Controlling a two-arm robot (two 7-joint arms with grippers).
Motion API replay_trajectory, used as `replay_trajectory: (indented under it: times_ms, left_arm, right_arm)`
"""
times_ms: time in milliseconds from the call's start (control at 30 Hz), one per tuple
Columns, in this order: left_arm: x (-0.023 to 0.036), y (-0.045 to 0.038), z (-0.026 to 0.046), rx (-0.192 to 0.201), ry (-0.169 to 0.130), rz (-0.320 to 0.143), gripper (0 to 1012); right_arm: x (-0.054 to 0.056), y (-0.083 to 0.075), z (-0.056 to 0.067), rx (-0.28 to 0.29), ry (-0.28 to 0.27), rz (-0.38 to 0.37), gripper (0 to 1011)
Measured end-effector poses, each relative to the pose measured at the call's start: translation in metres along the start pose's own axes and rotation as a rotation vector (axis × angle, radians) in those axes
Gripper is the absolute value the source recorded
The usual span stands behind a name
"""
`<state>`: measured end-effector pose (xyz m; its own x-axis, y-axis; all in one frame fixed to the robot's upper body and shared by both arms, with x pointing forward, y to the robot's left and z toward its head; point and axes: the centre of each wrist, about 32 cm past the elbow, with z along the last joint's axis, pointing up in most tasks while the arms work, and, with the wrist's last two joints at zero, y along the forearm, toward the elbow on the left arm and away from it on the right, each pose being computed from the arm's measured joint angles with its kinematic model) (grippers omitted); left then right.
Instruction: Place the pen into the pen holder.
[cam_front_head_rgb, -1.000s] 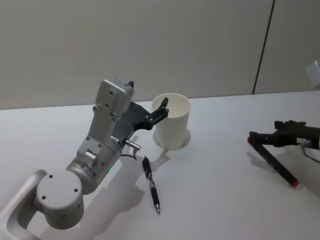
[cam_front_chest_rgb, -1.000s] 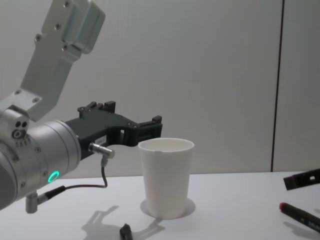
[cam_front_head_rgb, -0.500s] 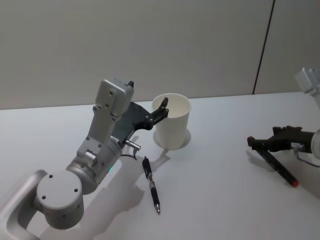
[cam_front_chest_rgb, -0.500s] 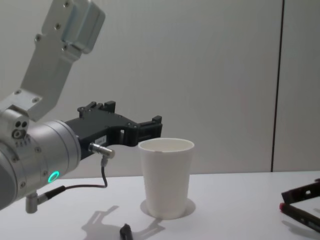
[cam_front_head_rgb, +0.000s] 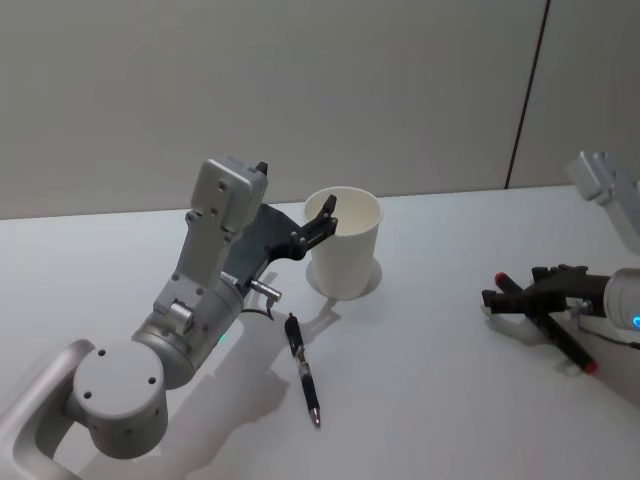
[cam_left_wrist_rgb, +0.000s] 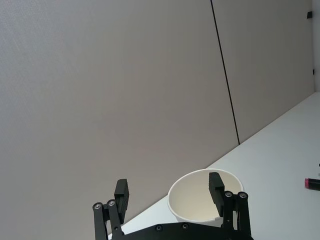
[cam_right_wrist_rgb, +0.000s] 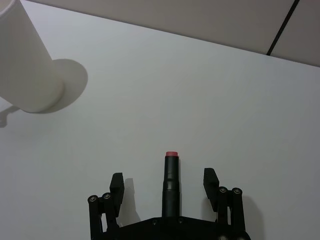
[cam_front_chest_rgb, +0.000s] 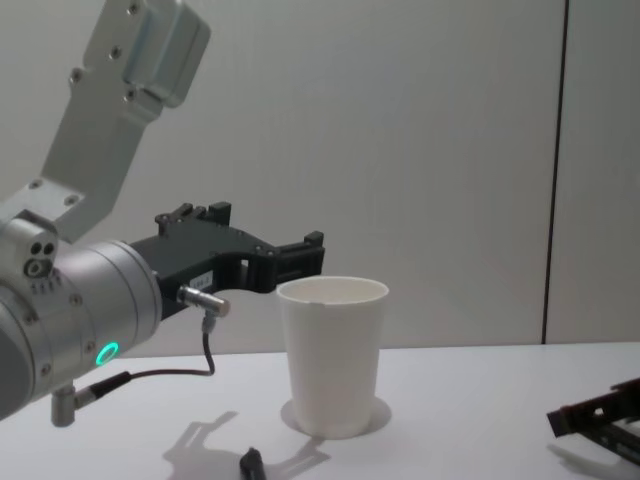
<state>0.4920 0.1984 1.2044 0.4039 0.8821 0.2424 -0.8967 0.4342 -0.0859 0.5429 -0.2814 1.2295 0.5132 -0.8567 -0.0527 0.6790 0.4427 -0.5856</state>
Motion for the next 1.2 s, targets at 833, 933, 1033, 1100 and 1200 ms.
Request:
replay_trajectory:
  times_ms: [833, 933, 1033, 1100, 1200]
  left_arm:
    - [0.0, 0.0, 0.0, 0.0, 0.0, 0.0, 1001]
    - [0.0, 0.0, 0.0, 0.0, 0.0, 0.0, 1001]
    - [0.0, 0.0, 0.0, 0.0, 0.0, 0.0, 1001]
    - [0.0, 0.0, 0.0, 0.0, 0.0, 0.0, 1001]
    - [0.0, 0.0, 0.0, 0.0, 0.0, 0.0, 1001]
  right_arm:
    - [-0.0024, 0.008, -0.006, -0.019, -0.002, 0.004, 797]
    - [-0.0025, 0.0083, -0.0062, -0.02, -0.002, 0.004, 778]
    - [-0.0026, 0.0086, -0.0064, -0.021, -0.002, 0.004, 759]
    - [-0.0027, 0.0087, -0.0066, -0.021, -0.002, 0.004, 747]
    - [-0.0028, 0.0089, -0.0067, -0.022, -0.002, 0.005, 730]
